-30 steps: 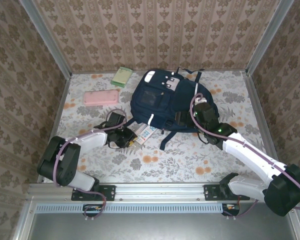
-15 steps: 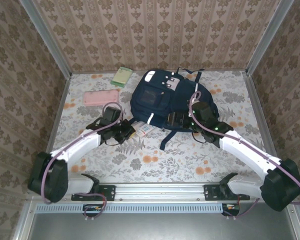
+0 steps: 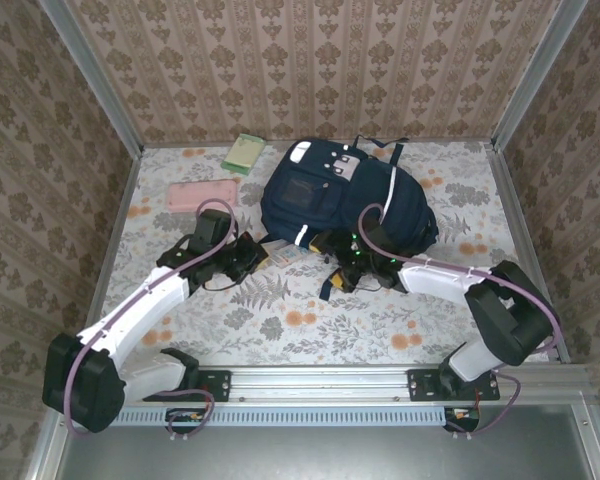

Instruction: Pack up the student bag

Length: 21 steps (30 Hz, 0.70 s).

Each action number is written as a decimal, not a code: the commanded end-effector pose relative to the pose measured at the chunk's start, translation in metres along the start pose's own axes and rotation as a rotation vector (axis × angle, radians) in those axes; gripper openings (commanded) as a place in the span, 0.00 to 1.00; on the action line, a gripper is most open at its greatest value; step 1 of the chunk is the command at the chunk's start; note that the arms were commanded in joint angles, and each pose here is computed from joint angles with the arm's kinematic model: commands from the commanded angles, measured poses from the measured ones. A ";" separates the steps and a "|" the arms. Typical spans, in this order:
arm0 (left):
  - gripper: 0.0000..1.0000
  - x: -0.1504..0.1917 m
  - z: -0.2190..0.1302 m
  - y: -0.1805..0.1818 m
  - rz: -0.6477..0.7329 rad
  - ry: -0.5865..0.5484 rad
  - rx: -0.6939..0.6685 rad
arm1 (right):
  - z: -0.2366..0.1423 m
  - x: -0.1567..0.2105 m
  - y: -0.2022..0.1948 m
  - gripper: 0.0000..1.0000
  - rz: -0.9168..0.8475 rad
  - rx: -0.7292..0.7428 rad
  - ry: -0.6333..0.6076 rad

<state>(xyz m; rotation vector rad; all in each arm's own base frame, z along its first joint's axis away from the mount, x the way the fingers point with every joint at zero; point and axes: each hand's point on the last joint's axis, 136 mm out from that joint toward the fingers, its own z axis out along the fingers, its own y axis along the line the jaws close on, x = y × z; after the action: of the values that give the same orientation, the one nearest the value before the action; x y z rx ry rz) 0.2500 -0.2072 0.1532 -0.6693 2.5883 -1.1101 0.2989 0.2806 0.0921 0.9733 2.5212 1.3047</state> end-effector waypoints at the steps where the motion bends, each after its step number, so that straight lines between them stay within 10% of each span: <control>1: 0.00 -0.001 -0.014 -0.026 0.018 -0.021 0.069 | 0.012 0.017 0.034 1.00 0.151 -0.079 0.043; 9: 0.00 0.010 -0.018 -0.034 0.021 -0.006 0.104 | 0.062 0.002 0.056 0.95 0.182 -0.149 0.015; 16: 0.00 0.024 -0.039 -0.036 0.073 -0.035 0.093 | 0.066 -0.010 0.040 0.38 0.244 -0.155 -0.046; 21: 0.00 0.024 -0.051 -0.036 0.098 -0.055 0.088 | 0.045 -0.011 0.043 0.25 0.213 -0.108 -0.094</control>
<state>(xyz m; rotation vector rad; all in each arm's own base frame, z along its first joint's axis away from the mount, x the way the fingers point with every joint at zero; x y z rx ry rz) 0.2195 -0.2143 0.1921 -0.5758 2.5311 -1.1604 0.3435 0.3422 0.0936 1.2103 2.3374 1.5043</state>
